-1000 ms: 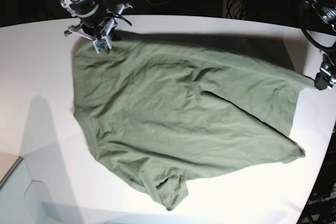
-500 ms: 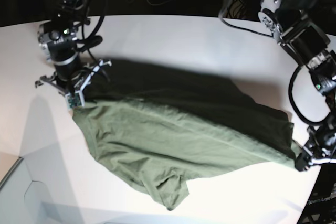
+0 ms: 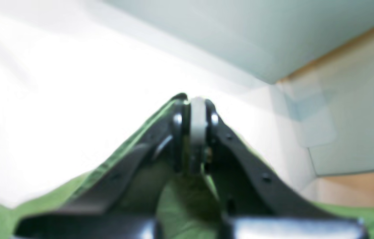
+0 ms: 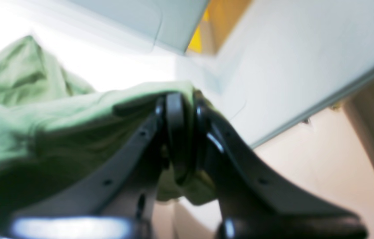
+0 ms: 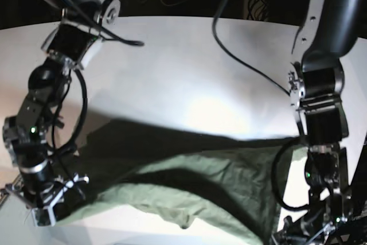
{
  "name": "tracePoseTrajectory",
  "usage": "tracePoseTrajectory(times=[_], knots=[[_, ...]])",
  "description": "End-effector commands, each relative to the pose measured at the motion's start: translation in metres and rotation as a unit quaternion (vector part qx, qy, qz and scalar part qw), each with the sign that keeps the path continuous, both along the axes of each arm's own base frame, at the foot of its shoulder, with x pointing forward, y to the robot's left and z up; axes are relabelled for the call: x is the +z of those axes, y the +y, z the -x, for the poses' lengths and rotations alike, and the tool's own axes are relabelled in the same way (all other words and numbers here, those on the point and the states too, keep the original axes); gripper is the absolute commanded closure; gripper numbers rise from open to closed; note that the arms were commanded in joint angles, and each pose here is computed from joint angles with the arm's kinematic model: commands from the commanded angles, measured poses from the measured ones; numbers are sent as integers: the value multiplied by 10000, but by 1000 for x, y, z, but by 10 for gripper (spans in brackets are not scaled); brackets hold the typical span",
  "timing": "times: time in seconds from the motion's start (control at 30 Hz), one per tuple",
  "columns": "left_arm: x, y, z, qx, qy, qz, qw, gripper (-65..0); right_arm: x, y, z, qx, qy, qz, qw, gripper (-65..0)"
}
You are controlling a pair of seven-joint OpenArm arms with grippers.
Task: Layout the t-shirt on the table in an organized manner, then fold the t-shirt properly
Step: 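Lift the shirt edges with both grippers and raise the shirt, then lay the lifted shirt down flat, pulling it toward the grippers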
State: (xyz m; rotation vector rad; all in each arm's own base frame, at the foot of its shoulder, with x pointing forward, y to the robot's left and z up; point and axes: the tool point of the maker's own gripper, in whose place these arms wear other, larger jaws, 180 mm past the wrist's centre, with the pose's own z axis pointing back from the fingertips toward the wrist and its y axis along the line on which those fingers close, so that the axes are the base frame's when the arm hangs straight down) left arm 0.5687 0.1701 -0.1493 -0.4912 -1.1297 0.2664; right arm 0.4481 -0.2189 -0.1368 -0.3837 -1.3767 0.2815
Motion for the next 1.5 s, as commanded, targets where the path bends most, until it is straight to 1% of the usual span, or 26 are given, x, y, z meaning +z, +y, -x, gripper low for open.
tracePoseTrajectory(times=[0.0,0.03,0.1,0.17,0.27,0.37,0.47,0.57,0.6,0.67,0.73,0.8,0.83,0.93,0.97,1.1,1.2,1.3,1.37,1.47], knots=[[49,2,-17,70,-553,-21,9984,0,35,-7,-11,-17,-430,55,9991,0],[59,-7,-27,46,-631,-15,9980,0,45,-11,-21,-18,-482,57,9988,0],[84,-14,-43,86,-809,-19,9967,0,69,-19,-36,-36,-629,52,9980,0],[111,-17,-52,148,-1030,25,9946,0,96,-26,-47,-54,-817,42,9966,0],[157,-34,-59,85,-1389,130,9902,0,146,-35,-56,-89,-1216,57,9925,0],[157,-44,-61,61,-1444,158,9894,0,198,-37,-59,-77,-1646,40,9863,0],[159,-45,-61,64,-1487,195,9887,0,237,-45,-54,-186,-1919,256,9809,0],[164,-39,-59,88,-1536,203,9879,0,252,-47,-45,-344,-2057,472,9769,0],[167,-30,-58,156,-1568,168,9874,0,252,-49,-39,-423,-2100,548,9752,0],[171,-10,-56,301,-1627,112,9861,0,237,-51,-29,-545,-2025,691,9753,0],[179,-4,-52,288,-1667,77,9856,0,212,-53,-16,-725,-1786,787,9781,0],[192,6,-44,268,-1771,183,9837,0,183,-53,-5,-834,-1488,888,9813,0],[187,11,-40,243,-1742,266,9841,0,165,-50,-2,-815,-1331,895,9837,0],[151,19,-25,93,-1441,496,9883,0,112,-34,8,-692,-913,827,9900,0],[139,23,-18,42,-1340,488,9898,0,95,-29,13,-644,-770,794,9918,0],[59,35,18,-41,-797,386,9961,0,34,-11,37,-516,-210,680,9961,0],[13,46,47,25,-532,340,9980,0,-1,-1,46,-317,139,489,9982,0],[-29,53,80,57,-201,360,9991,0,-34,7,59,-129,497,322,9982,0],[-57,65,106,149,100,342,9993,0,-56,10,68,-43,754,244,9968,0],[-82,77,138,227,436,308,9983,0,-86,24,85,237,1075,-56,9939,0]])
